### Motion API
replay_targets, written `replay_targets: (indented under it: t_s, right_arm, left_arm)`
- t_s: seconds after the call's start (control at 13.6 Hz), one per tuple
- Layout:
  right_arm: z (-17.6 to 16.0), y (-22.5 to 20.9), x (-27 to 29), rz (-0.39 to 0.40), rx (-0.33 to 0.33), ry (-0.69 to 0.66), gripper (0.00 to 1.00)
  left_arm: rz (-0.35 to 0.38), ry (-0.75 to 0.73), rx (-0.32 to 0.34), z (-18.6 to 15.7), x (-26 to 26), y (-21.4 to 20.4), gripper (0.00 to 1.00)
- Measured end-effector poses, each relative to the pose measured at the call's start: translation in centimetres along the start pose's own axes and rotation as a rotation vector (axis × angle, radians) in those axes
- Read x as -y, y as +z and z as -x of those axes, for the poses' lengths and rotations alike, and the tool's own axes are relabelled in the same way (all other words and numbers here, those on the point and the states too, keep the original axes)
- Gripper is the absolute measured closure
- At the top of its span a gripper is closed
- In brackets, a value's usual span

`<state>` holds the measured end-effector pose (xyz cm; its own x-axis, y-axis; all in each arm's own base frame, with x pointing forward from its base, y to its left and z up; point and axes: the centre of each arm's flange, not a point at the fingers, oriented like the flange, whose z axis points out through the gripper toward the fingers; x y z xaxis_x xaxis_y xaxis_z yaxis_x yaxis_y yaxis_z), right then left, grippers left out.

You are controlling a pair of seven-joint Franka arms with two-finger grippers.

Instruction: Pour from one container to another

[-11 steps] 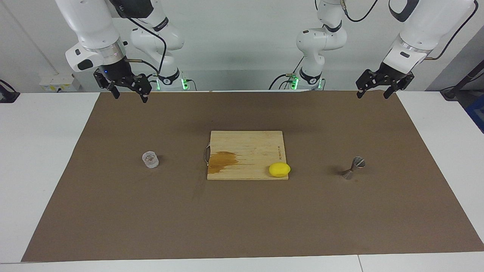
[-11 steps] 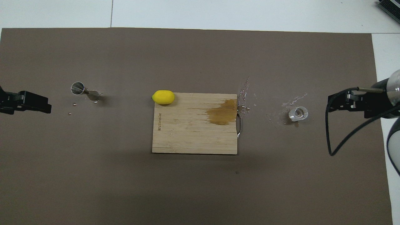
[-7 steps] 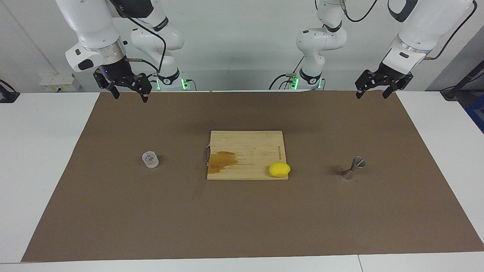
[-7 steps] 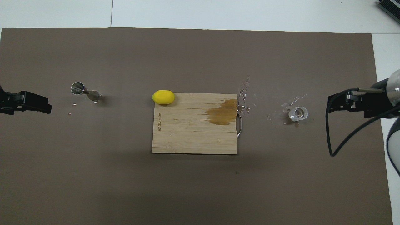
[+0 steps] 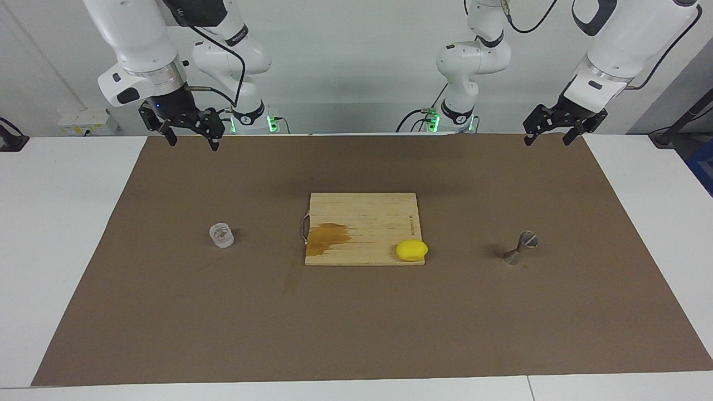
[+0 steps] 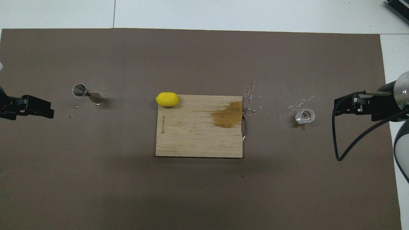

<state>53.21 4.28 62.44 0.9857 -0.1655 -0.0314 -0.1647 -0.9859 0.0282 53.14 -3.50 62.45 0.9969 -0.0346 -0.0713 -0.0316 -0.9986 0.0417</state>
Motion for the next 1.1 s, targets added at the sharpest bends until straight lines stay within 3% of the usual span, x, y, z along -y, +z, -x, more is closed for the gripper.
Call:
replay_targets:
  t_s: [0.29,0.59,0.88,1.1]
  right_arm:
    - [0.0,0.0,0.1,0.000,0.000,-0.002,0.00]
    - [0.2,0.0,0.1,0.003,0.009,-0.003,0.00]
    - [0.5,-0.2,0.2,0.003,0.006,-0.005,0.00]
    - [0.5,-0.2,0.2,0.003,0.006,-0.005,0.01]
  left_arm:
    - [0.000,-0.005,0.032,-1.1,0.1,2.1,0.00]
    - [0.058,-0.125,0.146,-5.0,5.9,10.0,0.00]
    - [0.272,-0.414,0.143,-5.0,15.9,15.0,0.00]
    - [0.466,-0.704,0.192,-3.1,20.6,19.3,0.00]
